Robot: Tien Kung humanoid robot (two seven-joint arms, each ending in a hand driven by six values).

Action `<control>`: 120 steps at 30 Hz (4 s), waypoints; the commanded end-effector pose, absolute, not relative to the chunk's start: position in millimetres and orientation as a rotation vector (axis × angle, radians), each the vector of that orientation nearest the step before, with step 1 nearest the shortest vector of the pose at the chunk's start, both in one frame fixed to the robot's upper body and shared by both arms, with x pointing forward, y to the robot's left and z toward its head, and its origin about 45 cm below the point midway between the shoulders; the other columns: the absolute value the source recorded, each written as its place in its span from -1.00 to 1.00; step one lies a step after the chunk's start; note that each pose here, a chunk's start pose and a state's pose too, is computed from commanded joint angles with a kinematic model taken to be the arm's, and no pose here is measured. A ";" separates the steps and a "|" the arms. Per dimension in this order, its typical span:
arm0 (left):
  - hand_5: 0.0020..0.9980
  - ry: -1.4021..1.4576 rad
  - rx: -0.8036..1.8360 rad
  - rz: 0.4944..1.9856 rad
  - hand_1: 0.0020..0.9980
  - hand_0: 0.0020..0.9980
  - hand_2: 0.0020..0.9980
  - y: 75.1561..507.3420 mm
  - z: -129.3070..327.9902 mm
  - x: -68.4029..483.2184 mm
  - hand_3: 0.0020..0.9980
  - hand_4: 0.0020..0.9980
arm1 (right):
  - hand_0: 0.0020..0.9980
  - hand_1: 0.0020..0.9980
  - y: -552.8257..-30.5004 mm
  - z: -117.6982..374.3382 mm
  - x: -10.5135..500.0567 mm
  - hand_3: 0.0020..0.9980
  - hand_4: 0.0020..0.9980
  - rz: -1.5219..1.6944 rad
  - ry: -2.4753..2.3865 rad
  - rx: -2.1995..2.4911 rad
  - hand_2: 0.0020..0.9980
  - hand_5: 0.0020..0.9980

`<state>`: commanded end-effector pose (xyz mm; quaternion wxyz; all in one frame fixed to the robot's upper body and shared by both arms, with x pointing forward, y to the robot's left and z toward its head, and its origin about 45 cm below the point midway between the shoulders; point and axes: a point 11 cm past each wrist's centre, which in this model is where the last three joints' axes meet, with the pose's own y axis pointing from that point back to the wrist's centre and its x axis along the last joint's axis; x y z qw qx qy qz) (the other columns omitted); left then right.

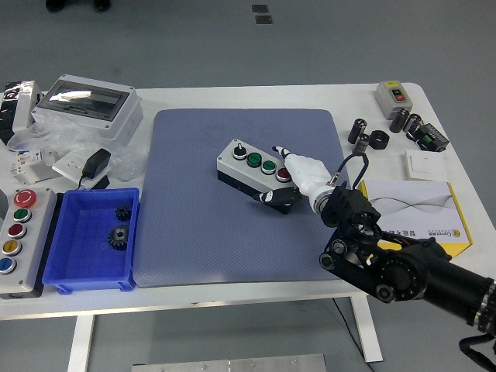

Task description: Pick up the button,place it on the desk,press the button,press the button

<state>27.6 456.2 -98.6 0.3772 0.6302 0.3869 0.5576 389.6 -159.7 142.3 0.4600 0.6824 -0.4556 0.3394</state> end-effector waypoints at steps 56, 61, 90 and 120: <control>-0.55 0.991 1.601 1.419 0.22 0.24 0.10 450.8 -101.1 25.9 0.20 0.22 | -0.53 -0.32 -158.1 152.5 346.0 -0.17 -0.62 1.213 -0.801 1.930 -0.30 -1.00; -0.53 0.989 1.599 1.421 0.22 0.24 0.10 451.1 -101.0 26.6 0.20 0.23 | -0.45 -0.29 -158.2 151.9 345.9 -0.15 -0.58 1.212 -0.801 1.931 -0.30 -1.00; -0.16 0.985 1.586 1.429 0.22 0.24 0.14 450.8 -101.0 29.2 0.26 0.32 | 0.66 0.56 -162.7 152.0 345.2 0.55 -0.01 1.155 -0.799 1.968 0.59 -1.00; -0.19 0.981 1.594 1.419 0.22 0.24 0.13 450.2 -101.3 28.0 0.25 0.31 | 0.73 0.67 -164.7 158.5 343.9 0.88 0.37 0.944 -0.836 2.111 0.76 -0.88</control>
